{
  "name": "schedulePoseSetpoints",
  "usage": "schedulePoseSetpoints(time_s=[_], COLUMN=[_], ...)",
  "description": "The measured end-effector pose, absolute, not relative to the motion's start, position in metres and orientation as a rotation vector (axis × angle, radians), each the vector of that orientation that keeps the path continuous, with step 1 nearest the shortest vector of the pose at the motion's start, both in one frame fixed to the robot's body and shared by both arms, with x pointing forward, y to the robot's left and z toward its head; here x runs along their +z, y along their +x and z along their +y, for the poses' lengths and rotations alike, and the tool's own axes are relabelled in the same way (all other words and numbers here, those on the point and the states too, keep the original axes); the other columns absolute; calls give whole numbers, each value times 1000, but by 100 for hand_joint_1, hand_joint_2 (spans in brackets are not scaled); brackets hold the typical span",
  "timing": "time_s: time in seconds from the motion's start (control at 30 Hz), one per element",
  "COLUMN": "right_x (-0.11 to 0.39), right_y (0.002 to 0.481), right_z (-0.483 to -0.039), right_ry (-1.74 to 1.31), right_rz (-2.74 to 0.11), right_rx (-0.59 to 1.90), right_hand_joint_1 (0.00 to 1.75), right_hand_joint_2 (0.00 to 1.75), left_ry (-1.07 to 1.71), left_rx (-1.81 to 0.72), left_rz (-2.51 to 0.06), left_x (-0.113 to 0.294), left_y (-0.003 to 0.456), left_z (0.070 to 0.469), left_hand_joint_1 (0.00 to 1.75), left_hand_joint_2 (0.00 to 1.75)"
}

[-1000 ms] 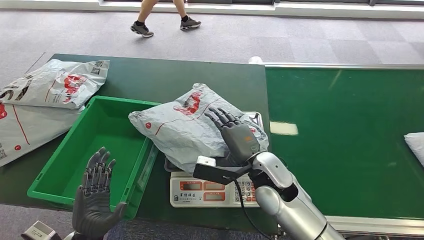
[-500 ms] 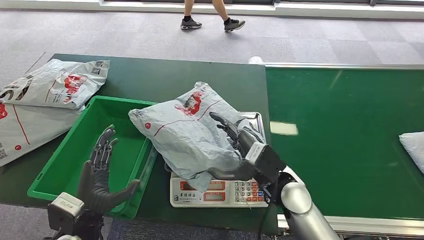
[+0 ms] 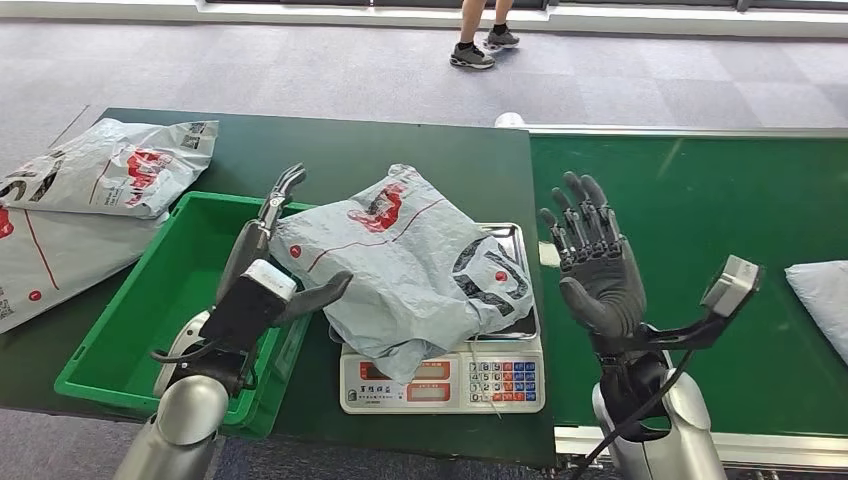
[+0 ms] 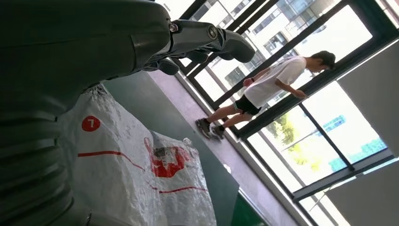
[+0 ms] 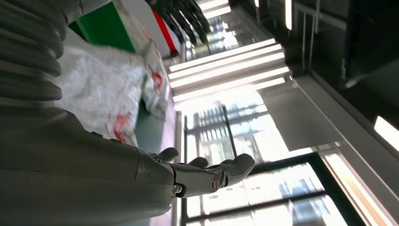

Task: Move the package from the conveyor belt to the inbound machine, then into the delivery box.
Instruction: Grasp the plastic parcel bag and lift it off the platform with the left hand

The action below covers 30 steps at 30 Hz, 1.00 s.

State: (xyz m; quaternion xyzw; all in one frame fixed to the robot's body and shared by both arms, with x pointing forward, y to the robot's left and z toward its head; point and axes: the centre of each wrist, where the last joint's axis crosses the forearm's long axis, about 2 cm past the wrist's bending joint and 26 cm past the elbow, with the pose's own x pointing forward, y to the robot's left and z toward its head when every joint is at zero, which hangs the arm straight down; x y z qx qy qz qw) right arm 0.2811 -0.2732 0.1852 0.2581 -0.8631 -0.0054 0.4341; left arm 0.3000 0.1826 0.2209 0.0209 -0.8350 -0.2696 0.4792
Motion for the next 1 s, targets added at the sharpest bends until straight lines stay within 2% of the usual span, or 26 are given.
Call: schedulePoseSetpoints(time_s=[0.07, 0.13, 0.17, 0.23, 0.3, 0.47, 0.67, 0.7, 0.83, 1.0], right_x=[201, 222, 231, 246, 258, 264, 260, 260, 259, 259], right_y=[272, 254, 243, 223, 209, 193, 189, 189, 189, 190], right_z=[-276, -281, -282, -279, -275, -270, -269, -269, -268, -266], right_ry=[185, -468, -763, -1112, -1218, -1121, -1079, -1078, -1075, -1050], right_rz=[-2386, -2585, -2628, -2644, -2667, -2699, -2682, -2681, -2680, -2681], right_rx=[-117, -246, -318, -441, -457, -412, -428, -429, -429, -433], right_hand_joint_1=[0, 0, 0, 0, 0, 0, 0, 0, 0, 0], right_hand_joint_2=[175, 175, 175, 175, 175, 175, 175, 175, 175, 175], left_ry=[74, 92, 96, 97, 104, 136, 142, 142, 140, 129], left_rx=[-764, -879, -930, -1013, -1097, -1307, -1451, -1459, -1500, -1584], left_rz=[-1968, -1892, -1860, -1807, -1750, -1591, -1452, -1443, -1406, -1317], left_x=[221, 218, 216, 213, 209, 194, 177, 176, 172, 161], left_y=[307, 312, 314, 318, 321, 326, 325, 325, 326, 327], left_z=[165, 145, 135, 116, 98, 59, 35, 33, 29, 23], left_hand_joint_1=[0, 0, 0, 0, 0, 0, 0, 6, 171, 175], left_hand_joint_2=[175, 175, 175, 175, 175, 175, 175, 175, 175, 175])
